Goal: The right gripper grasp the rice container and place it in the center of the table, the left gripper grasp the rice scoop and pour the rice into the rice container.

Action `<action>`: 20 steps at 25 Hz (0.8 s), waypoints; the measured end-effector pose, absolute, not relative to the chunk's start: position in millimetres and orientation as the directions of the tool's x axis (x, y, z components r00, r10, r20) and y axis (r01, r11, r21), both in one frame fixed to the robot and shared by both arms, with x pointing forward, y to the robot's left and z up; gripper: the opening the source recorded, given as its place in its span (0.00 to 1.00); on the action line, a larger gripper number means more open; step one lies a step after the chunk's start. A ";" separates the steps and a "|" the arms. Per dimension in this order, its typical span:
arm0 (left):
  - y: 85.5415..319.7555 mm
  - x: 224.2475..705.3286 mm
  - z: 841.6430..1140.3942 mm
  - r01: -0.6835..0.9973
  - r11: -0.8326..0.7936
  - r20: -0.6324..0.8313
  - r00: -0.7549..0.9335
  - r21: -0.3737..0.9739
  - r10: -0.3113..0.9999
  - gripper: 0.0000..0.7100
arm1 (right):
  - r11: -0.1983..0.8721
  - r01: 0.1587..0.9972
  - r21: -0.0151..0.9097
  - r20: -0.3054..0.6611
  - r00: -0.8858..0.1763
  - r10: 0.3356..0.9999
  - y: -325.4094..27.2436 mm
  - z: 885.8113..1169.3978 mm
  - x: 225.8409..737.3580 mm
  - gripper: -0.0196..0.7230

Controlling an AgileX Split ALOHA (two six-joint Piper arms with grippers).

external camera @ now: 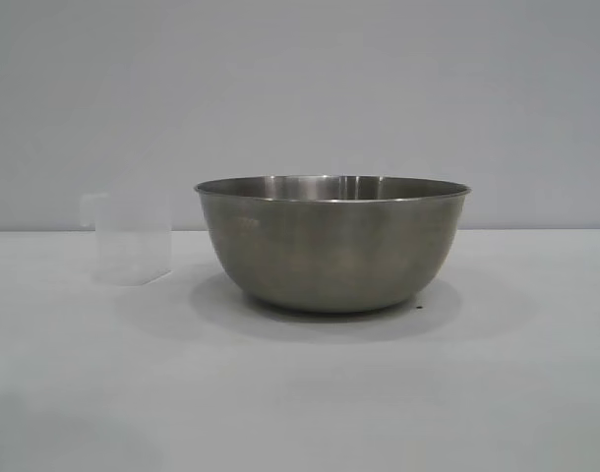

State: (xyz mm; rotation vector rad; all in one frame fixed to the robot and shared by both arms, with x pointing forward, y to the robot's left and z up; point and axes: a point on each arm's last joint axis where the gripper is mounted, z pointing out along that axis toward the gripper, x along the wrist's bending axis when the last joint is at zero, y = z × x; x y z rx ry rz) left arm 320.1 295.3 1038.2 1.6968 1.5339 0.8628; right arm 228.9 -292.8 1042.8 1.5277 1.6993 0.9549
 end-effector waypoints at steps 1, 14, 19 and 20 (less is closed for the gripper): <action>296.6 314.4 1038.6 0.540 -0.065 0.025 0.081 0.839 0.996 0.37 | 0.054 0.518 0.853 0.002 -0.107 0.994 -292.8 1042.8 228.9 0.77; 303.6 254.3 1055.7 0.565 -0.108 0.024 0.155 0.818 0.988 0.67 | 0.054 0.518 0.853 0.002 -0.107 0.994 -292.8 1042.8 228.9 0.77; 302.0 242.0 1049.8 0.597 -0.124 0.005 0.197 0.793 0.980 0.65 | 0.054 0.518 0.853 0.002 -0.107 0.994 -292.8 1042.8 228.9 0.77; 302.1 240.7 1049.5 0.595 -0.125 0.005 0.199 0.794 0.980 0.65 | 0.054 0.518 0.853 0.002 -0.107 0.994 -292.8 1042.8 228.9 0.77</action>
